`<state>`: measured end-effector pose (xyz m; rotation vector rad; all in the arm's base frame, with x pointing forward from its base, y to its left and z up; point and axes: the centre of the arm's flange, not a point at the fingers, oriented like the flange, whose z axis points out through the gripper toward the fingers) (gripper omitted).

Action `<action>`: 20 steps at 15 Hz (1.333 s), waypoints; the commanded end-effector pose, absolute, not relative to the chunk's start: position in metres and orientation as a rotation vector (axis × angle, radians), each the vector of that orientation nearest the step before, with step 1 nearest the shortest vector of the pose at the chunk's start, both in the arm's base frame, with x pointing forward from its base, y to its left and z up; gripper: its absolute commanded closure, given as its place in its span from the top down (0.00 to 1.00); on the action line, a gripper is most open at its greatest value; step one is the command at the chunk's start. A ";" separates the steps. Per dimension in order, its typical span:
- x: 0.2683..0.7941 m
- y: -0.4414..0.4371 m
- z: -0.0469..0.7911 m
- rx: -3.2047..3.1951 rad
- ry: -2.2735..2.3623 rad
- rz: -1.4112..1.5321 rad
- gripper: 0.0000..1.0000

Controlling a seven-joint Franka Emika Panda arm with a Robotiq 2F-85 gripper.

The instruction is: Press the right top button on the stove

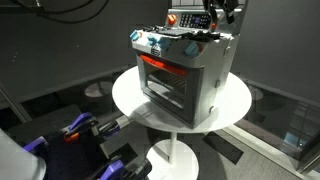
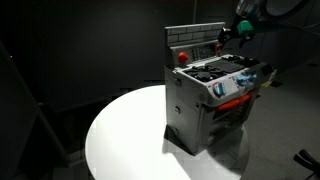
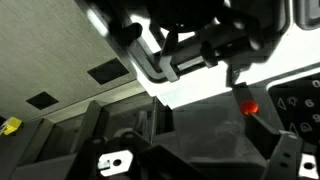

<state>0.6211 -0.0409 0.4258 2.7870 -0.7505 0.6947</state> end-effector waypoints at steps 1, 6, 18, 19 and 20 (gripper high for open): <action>0.635 -0.039 0.432 2.795 -0.742 0.733 1.00; 0.642 -0.039 0.434 2.783 -0.740 0.746 1.00; 0.643 -0.032 0.440 2.780 -0.724 0.710 1.00; 0.639 -0.031 0.441 2.786 -0.716 0.705 1.00; 0.636 -0.029 0.441 2.787 -0.712 0.699 1.00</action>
